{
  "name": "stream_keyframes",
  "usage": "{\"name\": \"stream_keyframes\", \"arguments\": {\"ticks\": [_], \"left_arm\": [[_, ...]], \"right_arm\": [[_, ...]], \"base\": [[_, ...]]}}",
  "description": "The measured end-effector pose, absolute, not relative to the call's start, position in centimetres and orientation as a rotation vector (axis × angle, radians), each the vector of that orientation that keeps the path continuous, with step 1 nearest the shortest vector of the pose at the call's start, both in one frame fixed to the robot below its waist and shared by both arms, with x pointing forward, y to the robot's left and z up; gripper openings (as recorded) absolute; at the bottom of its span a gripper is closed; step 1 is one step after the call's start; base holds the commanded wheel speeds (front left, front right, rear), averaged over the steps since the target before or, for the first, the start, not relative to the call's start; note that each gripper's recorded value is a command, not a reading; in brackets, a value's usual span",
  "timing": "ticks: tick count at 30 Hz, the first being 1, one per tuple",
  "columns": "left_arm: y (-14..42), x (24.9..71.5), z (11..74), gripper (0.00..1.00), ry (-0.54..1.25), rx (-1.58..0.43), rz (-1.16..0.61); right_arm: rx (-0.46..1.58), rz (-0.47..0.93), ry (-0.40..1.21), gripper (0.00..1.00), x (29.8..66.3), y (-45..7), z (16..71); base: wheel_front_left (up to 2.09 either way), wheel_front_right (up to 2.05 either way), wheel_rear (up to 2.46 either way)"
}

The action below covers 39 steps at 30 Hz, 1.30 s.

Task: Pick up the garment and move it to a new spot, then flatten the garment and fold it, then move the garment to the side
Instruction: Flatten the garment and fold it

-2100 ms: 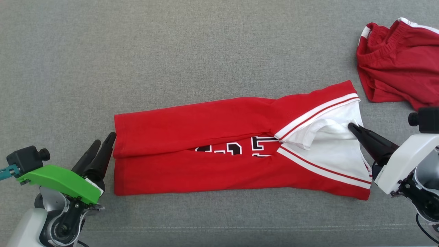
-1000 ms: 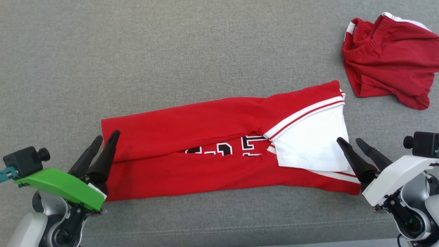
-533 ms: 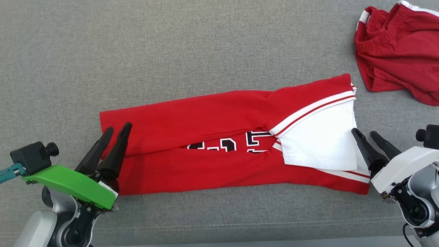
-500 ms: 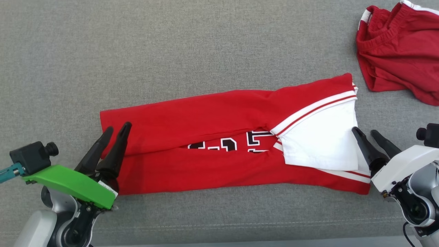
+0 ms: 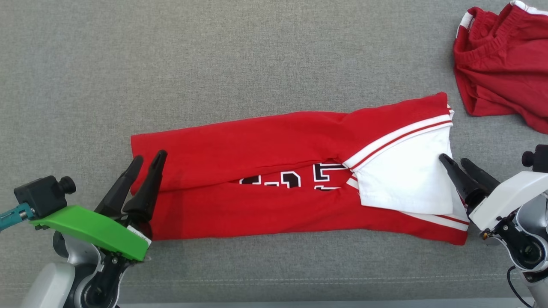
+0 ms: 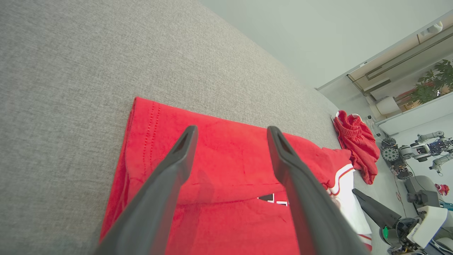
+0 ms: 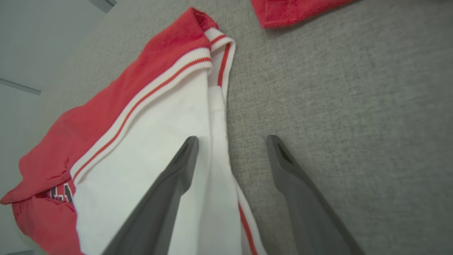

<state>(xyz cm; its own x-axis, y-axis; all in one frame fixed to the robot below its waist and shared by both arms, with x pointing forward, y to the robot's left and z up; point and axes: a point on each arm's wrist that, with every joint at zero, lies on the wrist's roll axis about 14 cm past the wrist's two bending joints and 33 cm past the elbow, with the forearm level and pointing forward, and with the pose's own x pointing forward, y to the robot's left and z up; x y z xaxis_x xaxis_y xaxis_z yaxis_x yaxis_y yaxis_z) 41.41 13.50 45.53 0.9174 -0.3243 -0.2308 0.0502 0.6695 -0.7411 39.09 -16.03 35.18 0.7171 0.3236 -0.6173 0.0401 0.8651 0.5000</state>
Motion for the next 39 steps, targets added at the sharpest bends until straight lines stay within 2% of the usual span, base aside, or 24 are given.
{"name": "stream_keyframes", "arguments": {"ticks": [8,11,13,14,15,21,23,25,39], "left_arm": [[13.7,41.2,46.6,1.0,0.334,-0.809,-0.213],[13.7,41.3,46.9,1.0,0.326,-0.812,-0.216],[13.7,41.3,46.9,1.0,0.326,-0.812,-0.212],[13.8,41.3,46.9,1.0,0.328,-0.811,-0.209],[13.9,41.3,46.9,1.0,0.328,-0.811,-0.208],[14.2,41.1,46.7,1.0,0.332,-0.81,-0.194],[14.4,41.1,46.8,1.0,0.329,-0.808,-0.19],[14.4,41.1,46.8,1.0,0.327,-0.808,-0.187],[15.0,41.0,48.0,1.0,0.282,-0.812,-0.17]], "right_arm": [[0.563,0.217,0.831,1.0,38.2,-15.0,35.0],[0.571,0.223,0.844,0.95,38.2,-14.8,34.8],[0.573,0.224,0.854,0.65,38.3,-14.9,34.6],[0.575,0.223,0.859,0.55,38.3,-14.9,34.4],[0.576,0.222,0.866,0.49,38.3,-14.9,34.3],[0.579,0.256,0.891,0.42,39.0,-14.0,33.9],[0.584,0.273,0.889,0.3,39.4,-13.3,34.0],[0.595,0.287,0.889,0.0,39.6,-12.7,34.0],[0.639,0.313,0.87,0.0,39.8,-11.9,34.9]], "base": [[0.0,0.0,0.0],[0.0,0.0,0.0],[0.0,0.0,0.0],[0.0,0.0,0.0],[0.0,0.0,0.0],[0.0,0.0,0.0],[0.0,0.0,0.0],[0.0,0.0,0.0],[0.0,0.0,0.0]]}}
